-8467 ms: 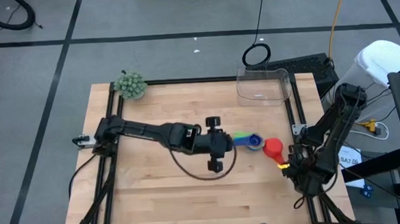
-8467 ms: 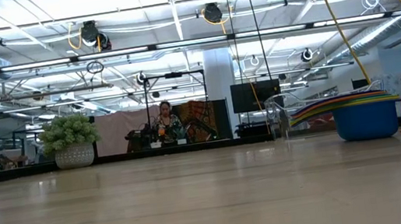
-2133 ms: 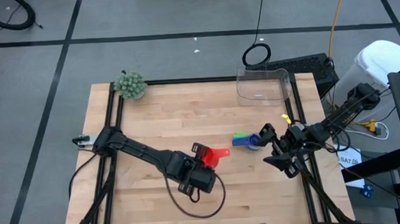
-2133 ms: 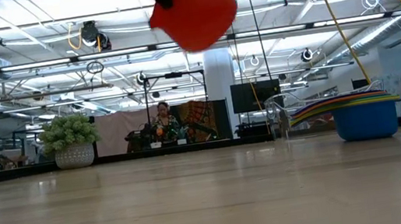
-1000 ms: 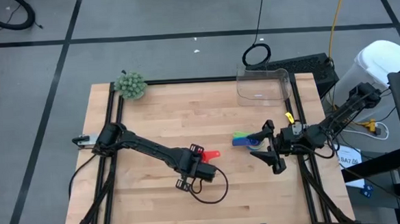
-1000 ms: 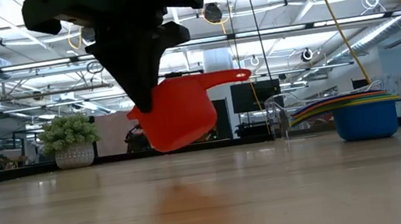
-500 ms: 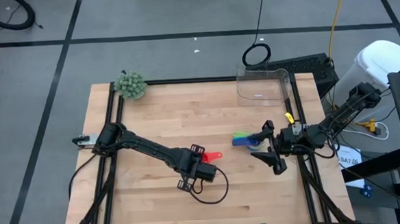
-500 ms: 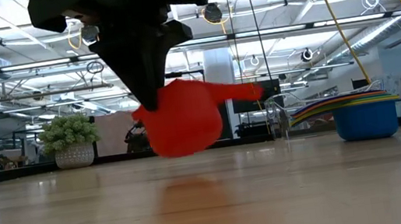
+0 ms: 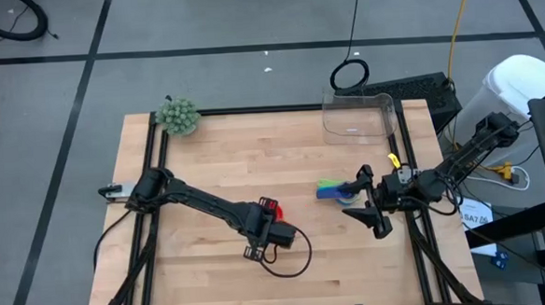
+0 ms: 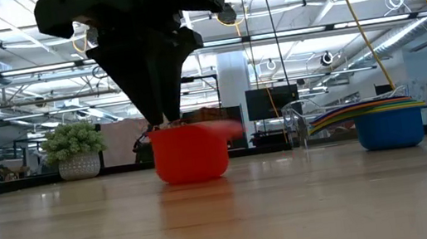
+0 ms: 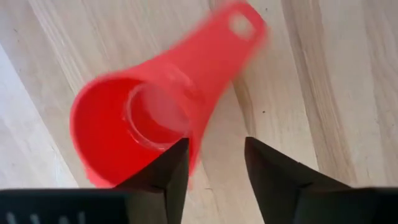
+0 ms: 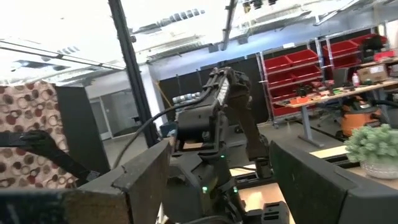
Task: Nest measuring cups in basket
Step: Stack the measuring cups on top of the orange measuring cup
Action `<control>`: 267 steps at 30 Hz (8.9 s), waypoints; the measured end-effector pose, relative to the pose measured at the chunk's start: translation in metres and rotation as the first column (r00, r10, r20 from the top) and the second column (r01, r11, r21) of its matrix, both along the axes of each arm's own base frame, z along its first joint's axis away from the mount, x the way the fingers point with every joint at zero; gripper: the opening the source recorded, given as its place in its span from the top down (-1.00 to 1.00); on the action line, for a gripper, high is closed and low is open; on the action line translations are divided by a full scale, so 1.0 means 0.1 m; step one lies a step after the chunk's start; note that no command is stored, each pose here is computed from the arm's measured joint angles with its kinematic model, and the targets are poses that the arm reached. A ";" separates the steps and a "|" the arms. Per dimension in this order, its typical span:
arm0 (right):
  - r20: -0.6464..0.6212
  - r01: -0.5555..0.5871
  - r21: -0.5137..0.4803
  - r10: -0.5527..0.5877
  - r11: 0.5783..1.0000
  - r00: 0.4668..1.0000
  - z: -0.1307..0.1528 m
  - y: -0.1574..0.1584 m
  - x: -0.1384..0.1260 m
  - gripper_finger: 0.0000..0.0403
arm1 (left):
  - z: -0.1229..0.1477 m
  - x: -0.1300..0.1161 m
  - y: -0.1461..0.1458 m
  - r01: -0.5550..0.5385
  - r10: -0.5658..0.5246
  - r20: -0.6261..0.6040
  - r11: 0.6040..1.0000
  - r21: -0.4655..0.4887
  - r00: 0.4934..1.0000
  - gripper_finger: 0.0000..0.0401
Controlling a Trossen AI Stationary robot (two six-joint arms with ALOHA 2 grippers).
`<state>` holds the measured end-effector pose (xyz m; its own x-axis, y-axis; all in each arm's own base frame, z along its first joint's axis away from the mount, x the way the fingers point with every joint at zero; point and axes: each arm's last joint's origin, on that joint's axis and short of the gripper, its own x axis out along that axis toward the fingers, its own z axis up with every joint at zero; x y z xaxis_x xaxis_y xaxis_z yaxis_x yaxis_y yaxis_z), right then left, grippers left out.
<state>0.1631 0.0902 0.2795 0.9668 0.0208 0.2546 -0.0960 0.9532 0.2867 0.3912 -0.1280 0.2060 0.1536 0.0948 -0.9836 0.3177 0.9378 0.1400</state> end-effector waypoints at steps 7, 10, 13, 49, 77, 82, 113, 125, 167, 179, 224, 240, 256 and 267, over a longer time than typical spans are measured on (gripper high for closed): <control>-0.070 0.014 -0.048 -0.018 0.999 0.997 -0.04 -0.03 -0.03 -0.34 | 0.00 0.00 0.02 0.001 -0.001 0.008 0.998 0.056 1.000 0.11; -0.265 0.079 -0.176 -0.125 0.981 0.956 -0.11 -0.05 -0.03 -0.34 | 0.07 0.00 0.04 -0.011 0.008 0.027 0.996 0.089 1.000 0.11; -0.381 0.102 -0.253 -0.196 0.962 0.904 -0.05 -0.07 -0.04 -0.34 | 0.18 0.02 0.04 -0.031 0.026 0.045 0.993 0.114 0.999 0.11; -0.903 -0.331 -0.410 -0.429 0.850 0.015 0.08 -0.21 0.40 -0.41 | 0.59 0.50 0.65 -0.255 0.185 0.437 0.961 0.107 0.880 0.11; -0.968 -0.315 -0.235 -0.250 0.920 -0.008 -0.84 -0.60 0.79 -0.60 | 1.68 -0.87 1.00 -0.459 0.326 0.699 0.888 0.003 0.636 0.11; -0.966 -0.313 -0.248 -0.258 0.917 0.008 -0.85 -0.70 0.82 -0.60 | 1.63 -1.05 0.82 -0.401 0.305 0.772 0.913 -0.072 0.557 0.11; -0.974 -0.285 -0.195 -0.220 0.939 -0.058 -1.00 -0.92 0.90 -0.55 | 1.43 -1.16 0.53 -0.419 0.315 0.771 0.905 -0.069 0.553 0.11; -0.977 -0.302 -0.179 -0.204 0.936 -0.055 -1.00 -0.90 0.90 -0.17 | 1.43 -1.16 0.53 -0.421 0.316 0.771 0.905 -0.069 0.553 0.11; -0.979 -0.350 -0.134 -0.178 0.927 -0.098 -0.99 -0.72 0.75 -0.82 | 1.42 -1.17 0.54 -0.421 0.307 0.763 0.906 -0.051 0.569 0.11; -0.974 -0.320 -0.173 -0.209 0.931 -0.081 -1.16 -0.79 0.70 -0.83 | 1.42 -1.17 0.54 -0.421 0.308 0.762 0.906 -0.051 0.569 0.11; -0.975 -0.343 -0.160 -0.202 0.926 -0.090 -1.18 -0.80 0.68 0.27 | 1.42 -1.17 0.54 -0.420 0.306 0.762 0.906 -0.050 0.570 0.11; -0.930 -0.417 -0.357 -0.276 0.836 0.243 -0.32 -0.55 1.19 0.28 | 1.39 -1.19 0.59 -0.455 0.338 0.740 0.889 -0.048 0.582 0.11; -0.896 -0.549 -0.420 -0.235 0.723 0.375 -0.16 0.03 2.30 0.28 | 1.48 -1.73 0.49 -0.571 0.406 0.737 0.820 -0.033 0.541 0.11; -0.892 -0.533 -0.405 -0.191 0.743 0.410 -0.20 -0.04 2.63 0.28 | 1.47 -1.97 0.21 -0.564 0.353 0.816 0.825 -0.041 0.457 0.11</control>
<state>0.4264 0.0866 0.2594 0.5740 -0.0062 -0.8188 -0.3354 0.9104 -0.2421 0.1940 -0.1074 0.3526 0.6931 0.5670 -0.4451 -0.4802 0.8237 0.3015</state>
